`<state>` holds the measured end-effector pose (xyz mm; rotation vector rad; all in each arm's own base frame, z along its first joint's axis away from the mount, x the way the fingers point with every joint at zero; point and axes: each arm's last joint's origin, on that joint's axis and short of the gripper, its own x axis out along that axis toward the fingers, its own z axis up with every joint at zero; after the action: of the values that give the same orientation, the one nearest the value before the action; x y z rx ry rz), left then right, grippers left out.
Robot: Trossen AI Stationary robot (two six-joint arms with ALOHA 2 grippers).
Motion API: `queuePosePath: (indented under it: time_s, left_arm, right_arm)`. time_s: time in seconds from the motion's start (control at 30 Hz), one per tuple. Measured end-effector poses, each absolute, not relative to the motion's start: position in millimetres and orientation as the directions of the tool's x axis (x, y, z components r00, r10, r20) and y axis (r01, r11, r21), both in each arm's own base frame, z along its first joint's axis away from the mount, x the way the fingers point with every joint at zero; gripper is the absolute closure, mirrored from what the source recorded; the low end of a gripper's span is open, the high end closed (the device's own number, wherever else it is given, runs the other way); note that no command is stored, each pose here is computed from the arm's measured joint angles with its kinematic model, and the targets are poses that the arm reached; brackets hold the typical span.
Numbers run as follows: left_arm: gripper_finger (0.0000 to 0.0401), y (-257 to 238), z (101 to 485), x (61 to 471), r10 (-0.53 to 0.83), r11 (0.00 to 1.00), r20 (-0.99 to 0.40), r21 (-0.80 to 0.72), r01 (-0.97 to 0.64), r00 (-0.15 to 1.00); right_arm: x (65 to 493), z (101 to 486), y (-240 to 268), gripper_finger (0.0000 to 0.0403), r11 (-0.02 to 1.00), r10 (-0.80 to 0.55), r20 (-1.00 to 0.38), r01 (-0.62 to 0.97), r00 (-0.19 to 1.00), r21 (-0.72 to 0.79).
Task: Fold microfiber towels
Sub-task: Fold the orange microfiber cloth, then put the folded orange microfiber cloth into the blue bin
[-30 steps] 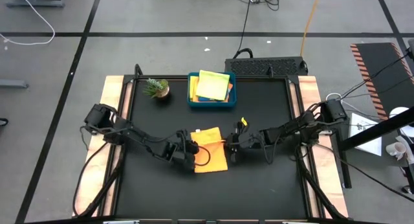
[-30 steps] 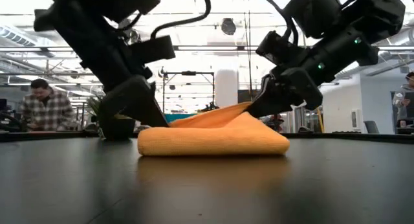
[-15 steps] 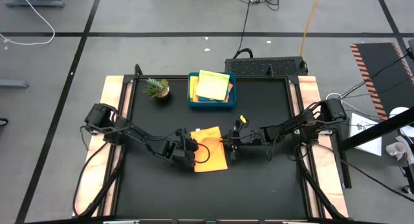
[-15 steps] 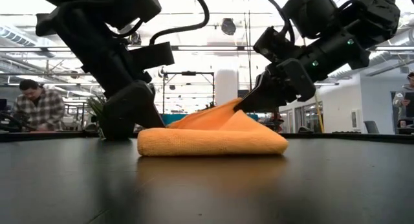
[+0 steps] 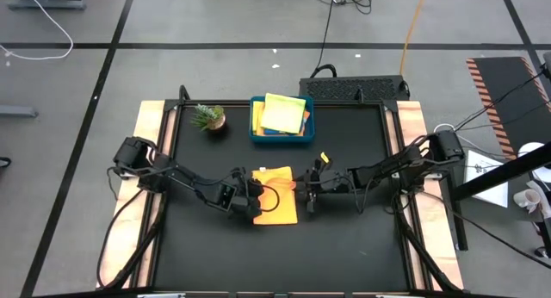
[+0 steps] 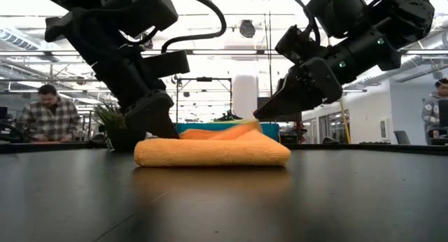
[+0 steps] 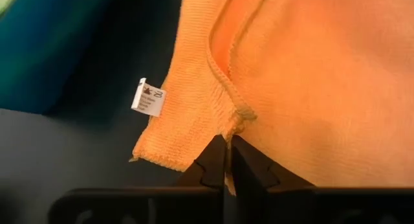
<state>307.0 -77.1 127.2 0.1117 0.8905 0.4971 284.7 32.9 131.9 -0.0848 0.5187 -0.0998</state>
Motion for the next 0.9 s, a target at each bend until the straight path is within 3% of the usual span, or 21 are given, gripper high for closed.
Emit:
queuePosePath:
  time_s: [0.33,0.6,0.8,0.9]
  left_arm:
    - [0.031,-73,130,307,0.531,0.841,-0.671,0.344,-0.417,0.518]
    - [0.0274,-66,164,298,0.581,0.804,-0.605,0.323,-0.498,0.545]
    - [0.027,-76,188,297,0.509,0.856,-0.563,0.247,-0.454,0.651]
    - [0.027,-86,187,298,0.439,0.895,-0.578,0.212,-0.393,0.688]
  right_arm:
    - [273,149,33,0.026,0.992,-0.113,-0.508,0.07,0.854,-0.103]
    - [261,142,40,0.0261,0.996,-0.082,-0.514,0.048,0.854,-0.08]
    - [257,140,44,0.0261,0.998,-0.056,-0.465,0.034,0.884,-0.055]
    - [257,142,48,0.0261,0.999,0.023,-0.434,-0.033,0.901,-0.016]
